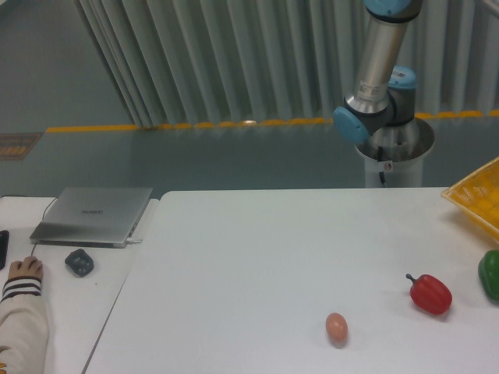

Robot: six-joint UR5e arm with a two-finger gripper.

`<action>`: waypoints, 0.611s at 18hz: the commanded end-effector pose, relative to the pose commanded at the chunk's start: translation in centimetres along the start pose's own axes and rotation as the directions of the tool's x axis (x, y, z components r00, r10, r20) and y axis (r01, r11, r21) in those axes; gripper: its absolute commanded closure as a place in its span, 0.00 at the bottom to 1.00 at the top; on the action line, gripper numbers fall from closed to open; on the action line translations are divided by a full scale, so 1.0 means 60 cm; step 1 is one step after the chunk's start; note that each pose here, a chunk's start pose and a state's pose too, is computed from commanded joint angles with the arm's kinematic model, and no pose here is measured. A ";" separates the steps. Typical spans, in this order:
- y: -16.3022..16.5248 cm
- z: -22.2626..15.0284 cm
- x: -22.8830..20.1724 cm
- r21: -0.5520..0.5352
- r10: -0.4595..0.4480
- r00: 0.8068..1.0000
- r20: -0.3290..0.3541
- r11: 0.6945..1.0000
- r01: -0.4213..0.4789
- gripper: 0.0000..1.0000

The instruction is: Place the triangular bread on the table

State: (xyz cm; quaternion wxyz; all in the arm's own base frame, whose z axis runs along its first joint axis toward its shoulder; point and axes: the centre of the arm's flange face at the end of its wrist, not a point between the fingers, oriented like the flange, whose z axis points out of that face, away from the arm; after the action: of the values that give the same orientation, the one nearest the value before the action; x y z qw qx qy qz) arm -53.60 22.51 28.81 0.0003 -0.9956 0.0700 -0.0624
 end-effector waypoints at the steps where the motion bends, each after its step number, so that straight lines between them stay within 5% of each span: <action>1: -0.001 0.001 0.001 -0.002 0.001 1.000 -0.001 1.000 -0.001 0.54; 7: 0.001 0.002 0.000 0.000 0.002 1.000 0.002 1.000 -0.002 0.97; 11: 0.006 -0.013 -0.001 -0.002 0.012 1.000 0.017 1.000 -0.012 1.00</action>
State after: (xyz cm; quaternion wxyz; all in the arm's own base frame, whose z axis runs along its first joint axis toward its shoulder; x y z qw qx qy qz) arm -53.78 22.16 29.56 0.0002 -0.9956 0.0763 -0.0539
